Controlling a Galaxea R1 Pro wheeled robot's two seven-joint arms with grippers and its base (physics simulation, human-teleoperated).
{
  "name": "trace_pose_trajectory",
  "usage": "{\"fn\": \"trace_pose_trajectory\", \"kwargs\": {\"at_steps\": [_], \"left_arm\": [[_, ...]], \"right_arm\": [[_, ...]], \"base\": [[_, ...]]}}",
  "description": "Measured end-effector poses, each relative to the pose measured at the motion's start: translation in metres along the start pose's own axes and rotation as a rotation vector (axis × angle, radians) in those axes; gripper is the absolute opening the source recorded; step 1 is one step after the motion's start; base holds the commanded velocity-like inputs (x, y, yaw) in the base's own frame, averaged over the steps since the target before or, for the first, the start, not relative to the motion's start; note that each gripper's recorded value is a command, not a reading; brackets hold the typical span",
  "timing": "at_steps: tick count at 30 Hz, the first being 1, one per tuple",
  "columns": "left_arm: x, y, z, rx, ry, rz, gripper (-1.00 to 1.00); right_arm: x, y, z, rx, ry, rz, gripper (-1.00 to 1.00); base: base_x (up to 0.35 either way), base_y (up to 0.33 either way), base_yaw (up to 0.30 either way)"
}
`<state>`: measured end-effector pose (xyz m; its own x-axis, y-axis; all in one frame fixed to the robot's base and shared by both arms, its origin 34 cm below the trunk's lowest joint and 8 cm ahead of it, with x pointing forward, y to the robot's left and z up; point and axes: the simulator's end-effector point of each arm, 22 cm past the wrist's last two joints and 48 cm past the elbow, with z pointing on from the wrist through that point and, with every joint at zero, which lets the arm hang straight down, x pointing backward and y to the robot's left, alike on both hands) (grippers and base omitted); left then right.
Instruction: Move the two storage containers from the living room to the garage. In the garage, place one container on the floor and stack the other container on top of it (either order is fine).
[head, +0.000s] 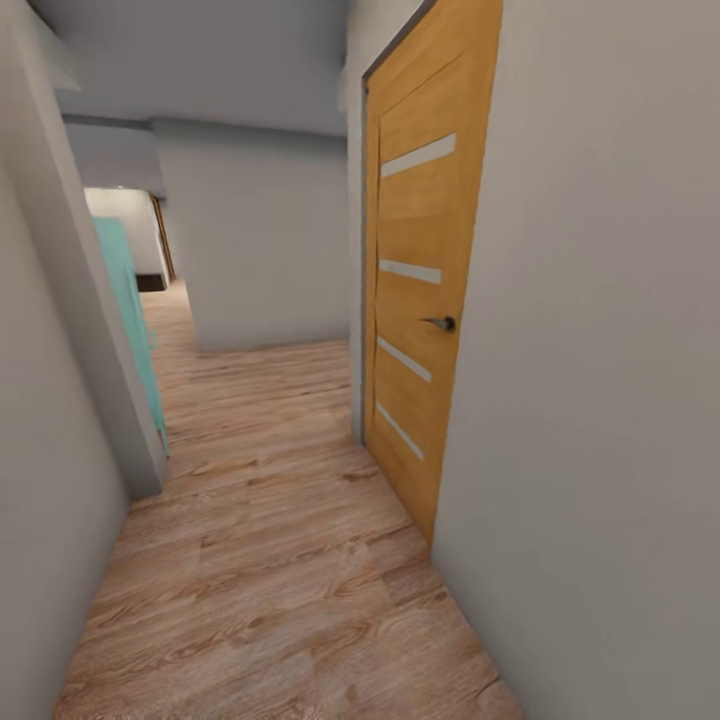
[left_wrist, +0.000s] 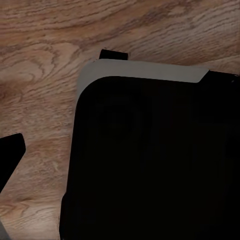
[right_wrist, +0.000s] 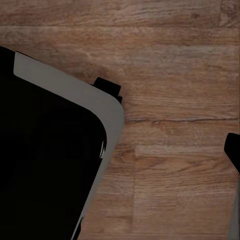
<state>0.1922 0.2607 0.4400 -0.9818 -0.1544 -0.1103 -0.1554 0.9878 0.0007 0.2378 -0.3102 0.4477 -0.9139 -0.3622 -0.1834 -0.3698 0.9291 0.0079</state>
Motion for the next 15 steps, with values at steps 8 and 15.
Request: {"fn": "trace_pose_trajectory", "kwargs": {"at_steps": [8, 15], "left_arm": [[0.0002, -0.0006, 0.0000, 0.000, 0.000, 0.000, 1.00], [-0.0001, -0.0010, 0.0000, 0.001, 0.000, 0.001, 1.00]], "right_arm": [[0.0002, -0.0007, -0.0001, 0.001, 0.000, 0.001, 1.00], [0.0001, -0.0006, -0.0001, 0.001, 0.000, 0.001, 1.00]], "base": [[0.000, 0.000, 0.270], [0.000, 0.000, 0.270]]}}
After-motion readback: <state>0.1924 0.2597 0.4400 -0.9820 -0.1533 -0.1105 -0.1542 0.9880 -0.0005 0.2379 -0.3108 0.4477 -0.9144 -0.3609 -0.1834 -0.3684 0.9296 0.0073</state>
